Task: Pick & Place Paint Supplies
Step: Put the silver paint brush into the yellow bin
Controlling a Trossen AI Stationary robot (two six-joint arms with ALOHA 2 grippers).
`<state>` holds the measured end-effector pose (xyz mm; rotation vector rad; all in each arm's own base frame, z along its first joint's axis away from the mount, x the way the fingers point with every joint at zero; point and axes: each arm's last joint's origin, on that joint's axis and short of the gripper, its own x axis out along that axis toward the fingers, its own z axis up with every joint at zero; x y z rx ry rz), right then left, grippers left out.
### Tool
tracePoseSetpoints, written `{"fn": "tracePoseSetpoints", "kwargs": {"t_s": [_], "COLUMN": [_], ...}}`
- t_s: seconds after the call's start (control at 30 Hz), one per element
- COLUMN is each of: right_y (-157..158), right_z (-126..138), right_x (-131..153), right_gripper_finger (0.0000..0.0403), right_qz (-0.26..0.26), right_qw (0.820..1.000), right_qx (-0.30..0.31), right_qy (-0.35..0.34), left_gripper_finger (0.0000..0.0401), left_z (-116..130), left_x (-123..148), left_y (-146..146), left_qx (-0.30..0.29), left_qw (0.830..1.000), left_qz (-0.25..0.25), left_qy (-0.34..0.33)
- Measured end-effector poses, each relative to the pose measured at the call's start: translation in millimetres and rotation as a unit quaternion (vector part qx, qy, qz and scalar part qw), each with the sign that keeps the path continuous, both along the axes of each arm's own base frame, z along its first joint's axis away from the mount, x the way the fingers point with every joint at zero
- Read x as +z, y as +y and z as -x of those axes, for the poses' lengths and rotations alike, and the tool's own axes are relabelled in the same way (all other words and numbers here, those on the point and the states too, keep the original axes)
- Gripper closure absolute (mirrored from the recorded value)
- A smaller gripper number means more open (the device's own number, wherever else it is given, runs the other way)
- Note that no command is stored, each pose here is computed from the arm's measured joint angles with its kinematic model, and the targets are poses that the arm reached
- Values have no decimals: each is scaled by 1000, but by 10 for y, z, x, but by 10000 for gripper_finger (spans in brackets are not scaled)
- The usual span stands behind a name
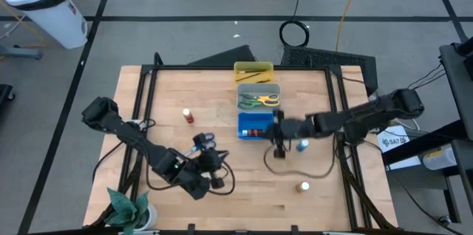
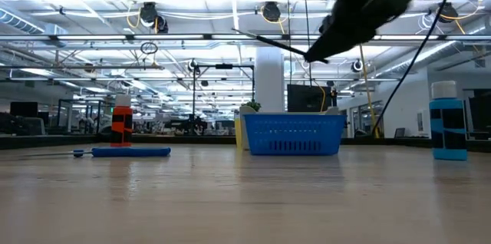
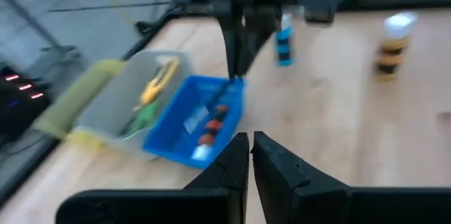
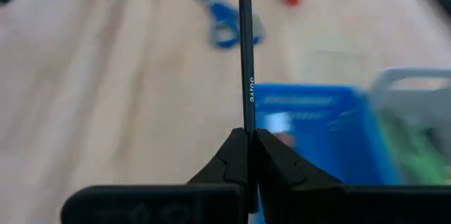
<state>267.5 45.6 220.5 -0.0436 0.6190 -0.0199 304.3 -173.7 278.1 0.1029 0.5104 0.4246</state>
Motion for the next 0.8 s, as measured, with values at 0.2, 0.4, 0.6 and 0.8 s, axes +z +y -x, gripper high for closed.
{"fn": "tracePoseSetpoints", "kwargs": {"t_s": [0.2, 0.4, 0.6, 0.8], "right_y": [-810, -1690, -2369, -2608], "right_z": [-42, -12, -6, -38], "right_x": [205, 416, 300, -4], "right_gripper_finger": [401, 401, 401, 389], "right_qz": [11, 20, -6, -16], "right_qw": [998, 989, 986, 981], "right_qx": [-65, -143, -167, -183], "right_qy": [-20, -18, 9, 59], "left_gripper_finger": [366, 366, 366, 366], "left_z": [2, 106, 218, 312], "left_x": [-185, -401, -561, -624], "left_y": [254, 650, 1016, 1343], "left_qx": [61, 104, 66, -24], "left_qw": [997, 992, 991, 985], "left_qz": [-10, 24, 111, 166], "left_qy": [38, 67, 33, -30]}}
